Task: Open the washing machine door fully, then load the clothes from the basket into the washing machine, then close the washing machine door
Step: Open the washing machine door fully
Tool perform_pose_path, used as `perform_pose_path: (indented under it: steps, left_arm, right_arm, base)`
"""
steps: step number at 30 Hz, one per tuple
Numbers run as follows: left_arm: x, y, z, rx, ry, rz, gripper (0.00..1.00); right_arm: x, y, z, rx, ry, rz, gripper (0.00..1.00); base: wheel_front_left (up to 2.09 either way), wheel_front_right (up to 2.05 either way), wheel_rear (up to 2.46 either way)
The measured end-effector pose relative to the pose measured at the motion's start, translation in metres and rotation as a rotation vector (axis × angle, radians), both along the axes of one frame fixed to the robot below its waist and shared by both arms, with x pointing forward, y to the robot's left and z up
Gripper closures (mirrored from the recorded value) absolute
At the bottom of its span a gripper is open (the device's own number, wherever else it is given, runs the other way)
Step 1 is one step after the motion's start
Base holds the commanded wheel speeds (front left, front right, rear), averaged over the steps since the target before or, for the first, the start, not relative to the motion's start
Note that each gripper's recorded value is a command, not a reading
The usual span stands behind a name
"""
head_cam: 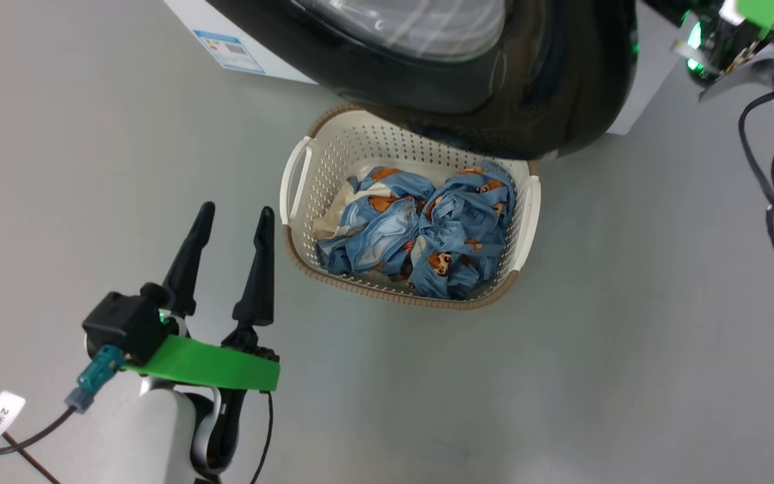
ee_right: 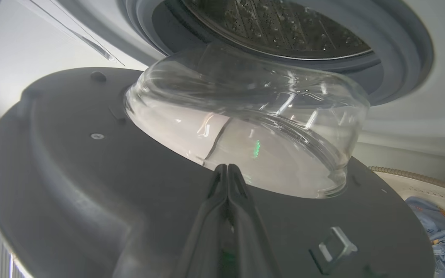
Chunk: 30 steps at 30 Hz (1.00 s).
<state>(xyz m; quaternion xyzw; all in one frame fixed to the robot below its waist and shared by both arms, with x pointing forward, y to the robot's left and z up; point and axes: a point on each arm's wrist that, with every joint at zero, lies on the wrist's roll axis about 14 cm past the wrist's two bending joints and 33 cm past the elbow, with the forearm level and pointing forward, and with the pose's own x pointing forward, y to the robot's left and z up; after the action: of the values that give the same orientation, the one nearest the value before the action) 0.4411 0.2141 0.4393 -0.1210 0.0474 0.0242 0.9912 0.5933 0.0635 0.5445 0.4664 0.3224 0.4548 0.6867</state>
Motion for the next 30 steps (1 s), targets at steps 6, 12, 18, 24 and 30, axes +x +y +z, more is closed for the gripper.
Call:
perform_pose_path:
  steps: [6,12,18,24,30]
  left_arm:
    - [-0.006,0.001,0.007,-0.003,-0.015,0.007,0.0]
    - [-0.016,0.003,0.016,-0.001,-0.033,0.016,0.0]
    - [-0.027,0.007,0.022,-0.003,-0.045,0.032,0.0]
    - [-0.038,0.01,0.029,-0.004,-0.06,0.047,0.0]
    - [-0.051,0.013,0.034,-0.006,-0.069,0.061,0.0]
  right_arm:
    - [-0.021,0.008,0.0,-0.01,0.016,0.049,1.0]
    - [-0.047,0.015,0.004,-0.023,0.024,0.101,1.0]
    - [-0.072,0.021,0.007,-0.038,0.021,0.147,1.0]
    - [-0.095,0.024,0.008,-0.045,0.028,0.175,1.0]
    - [-0.119,0.032,0.01,-0.045,0.032,0.228,1.0]
  base:
    - [0.0,0.0,0.0]
    - [0.0,0.0,0.0]
    - [0.0,0.0,0.0]
    - [0.0,0.0,0.0]
    - [0.0,0.0,0.0]
